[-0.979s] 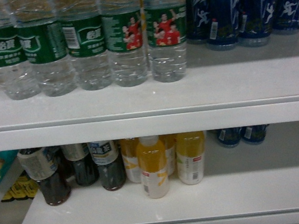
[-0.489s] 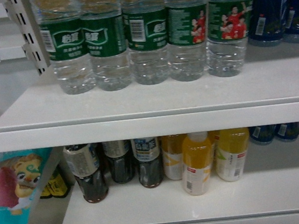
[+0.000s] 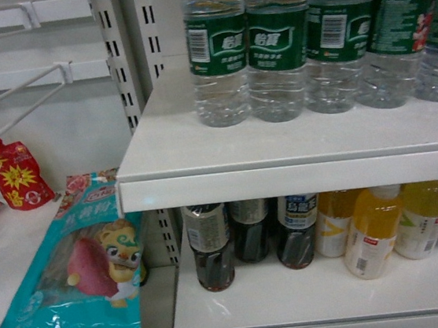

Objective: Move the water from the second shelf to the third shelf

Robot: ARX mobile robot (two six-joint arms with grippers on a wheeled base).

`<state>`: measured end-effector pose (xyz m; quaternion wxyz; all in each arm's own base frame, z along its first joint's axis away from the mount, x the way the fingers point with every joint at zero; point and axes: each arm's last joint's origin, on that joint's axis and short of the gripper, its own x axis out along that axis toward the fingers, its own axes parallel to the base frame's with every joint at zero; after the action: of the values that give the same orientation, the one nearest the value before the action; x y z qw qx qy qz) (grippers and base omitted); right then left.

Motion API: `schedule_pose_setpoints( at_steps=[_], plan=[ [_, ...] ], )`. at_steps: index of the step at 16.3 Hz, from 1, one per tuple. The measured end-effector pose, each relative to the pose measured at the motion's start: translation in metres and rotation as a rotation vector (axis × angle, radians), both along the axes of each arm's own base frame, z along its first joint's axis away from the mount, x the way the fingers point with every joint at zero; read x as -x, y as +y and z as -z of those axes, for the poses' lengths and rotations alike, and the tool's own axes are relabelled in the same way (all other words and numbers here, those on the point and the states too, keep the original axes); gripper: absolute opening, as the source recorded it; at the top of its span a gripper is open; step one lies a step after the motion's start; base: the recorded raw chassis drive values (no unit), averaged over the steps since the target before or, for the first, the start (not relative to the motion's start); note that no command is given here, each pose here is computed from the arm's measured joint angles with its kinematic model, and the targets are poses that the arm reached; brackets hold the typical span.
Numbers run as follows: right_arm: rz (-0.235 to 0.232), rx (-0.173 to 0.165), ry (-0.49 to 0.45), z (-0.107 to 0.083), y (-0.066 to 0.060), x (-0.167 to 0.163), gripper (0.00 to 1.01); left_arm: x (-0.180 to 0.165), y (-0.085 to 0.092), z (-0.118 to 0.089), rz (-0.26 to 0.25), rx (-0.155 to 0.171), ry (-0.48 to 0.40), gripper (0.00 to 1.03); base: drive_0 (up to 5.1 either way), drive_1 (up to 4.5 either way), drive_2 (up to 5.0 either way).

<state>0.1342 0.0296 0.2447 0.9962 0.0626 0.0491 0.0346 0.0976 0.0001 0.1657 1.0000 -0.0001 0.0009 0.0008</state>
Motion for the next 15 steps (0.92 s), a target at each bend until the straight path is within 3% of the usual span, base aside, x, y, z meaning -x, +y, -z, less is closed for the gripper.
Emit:
schedule_pose_setpoints(
  at_steps=[2, 3, 4, 5, 7, 15],
  plan=[
    [0.0, 0.001, 0.002, 0.0, 0.0, 0.0, 0.4, 0.0, 0.0, 0.0, 0.001, 0.0, -0.002, 0.98, -2.5, 1.2, 1.2],
    [-0.027, -0.005, -0.004, -0.001, 0.001, 0.0, 0.4, 0.0, 0.0, 0.0, -0.001, 0.0, -0.003, 0.98, 0.0, 0.0, 0.0],
    [0.002, -0.001, 0.002, 0.0, 0.0, 0.0, 0.4, 0.0, 0.0, 0.0, 0.001, 0.0, 0.0, 0.98, 0.0, 0.0, 0.0],
    [-0.043, 0.044, 0.094, 0.0, -0.004, -0.002, 0.4, 0.0, 0.0, 0.0, 0.001, 0.0, 0.0, 0.98, 0.0, 0.0, 0.0],
    [-0.052, 0.059, 0.098, 0.001, -0.005, -0.008, 0.4, 0.0, 0.0, 0.0, 0.001, 0.0, 0.001, 0.98, 0.0, 0.0, 0.0],
    [-0.011, 0.098, 0.059, -0.008, -0.012, -0.031, 0.4, 0.0, 0.0, 0.0, 0.001, 0.0, 0.001, 0.98, 0.0, 0.0, 0.0]
  ],
)
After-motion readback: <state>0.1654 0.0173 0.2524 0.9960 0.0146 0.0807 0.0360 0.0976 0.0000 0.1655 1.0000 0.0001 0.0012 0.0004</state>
